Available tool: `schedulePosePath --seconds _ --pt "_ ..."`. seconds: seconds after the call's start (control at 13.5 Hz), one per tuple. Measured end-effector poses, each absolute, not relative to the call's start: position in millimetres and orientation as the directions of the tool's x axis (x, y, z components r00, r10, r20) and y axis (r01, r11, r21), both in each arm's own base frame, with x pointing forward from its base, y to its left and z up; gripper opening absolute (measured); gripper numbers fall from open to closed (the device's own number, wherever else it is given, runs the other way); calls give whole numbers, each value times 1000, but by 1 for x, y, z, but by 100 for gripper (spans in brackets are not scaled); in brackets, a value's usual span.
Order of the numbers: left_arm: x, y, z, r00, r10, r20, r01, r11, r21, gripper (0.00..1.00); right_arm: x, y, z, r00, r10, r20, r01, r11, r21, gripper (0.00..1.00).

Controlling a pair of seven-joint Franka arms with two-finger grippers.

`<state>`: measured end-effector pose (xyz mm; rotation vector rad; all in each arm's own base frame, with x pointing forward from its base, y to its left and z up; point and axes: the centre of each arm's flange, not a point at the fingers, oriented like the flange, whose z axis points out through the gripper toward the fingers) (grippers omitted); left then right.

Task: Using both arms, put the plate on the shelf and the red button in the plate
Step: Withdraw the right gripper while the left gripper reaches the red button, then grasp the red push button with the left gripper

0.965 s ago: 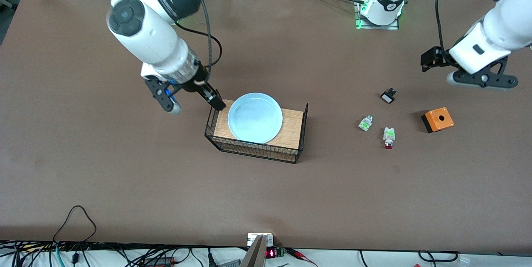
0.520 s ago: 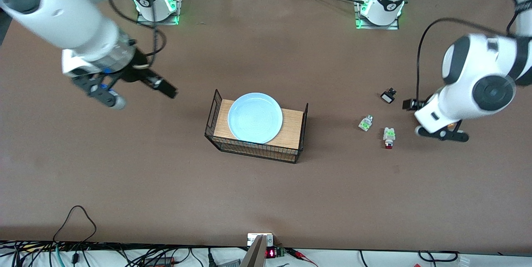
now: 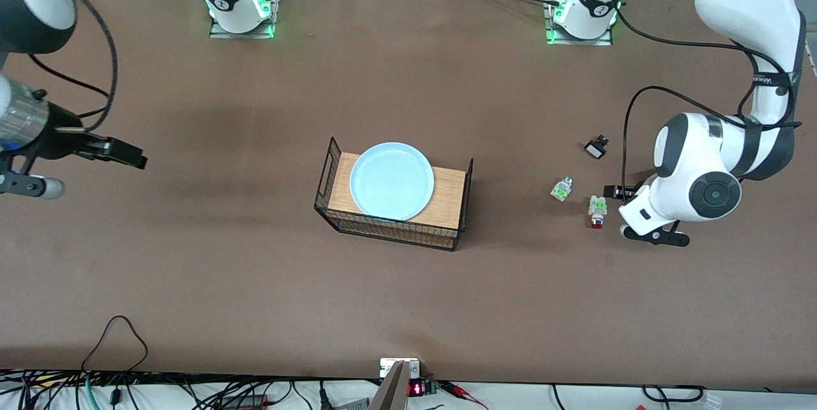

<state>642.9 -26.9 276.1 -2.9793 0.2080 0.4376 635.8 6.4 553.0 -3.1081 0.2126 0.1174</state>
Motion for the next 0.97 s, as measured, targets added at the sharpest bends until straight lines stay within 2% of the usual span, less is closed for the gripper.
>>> schedulePosePath --seconds 0.3,0.52,0.67,0.97 --pt "643 -36 276 947 -131 -292 -166 -981 -98 97 621 -52 552 989 -104 -107 -105 -994 -7 100" --pt "640 -35 257 943 -135 -305 -171 -981 -93 96 600 -52 564 989 -100 -106 -101 -995 -9 100" --pt "636 -36 230 956 -161 -246 -186 -979 -83 96 586 -51 565 990 -93 -102 -95 -995 -14 100" --pt "632 -43 208 965 -185 -188 -202 -977 -74 96 576 -50 572 993 -79 -91 -81 -997 -20 100"
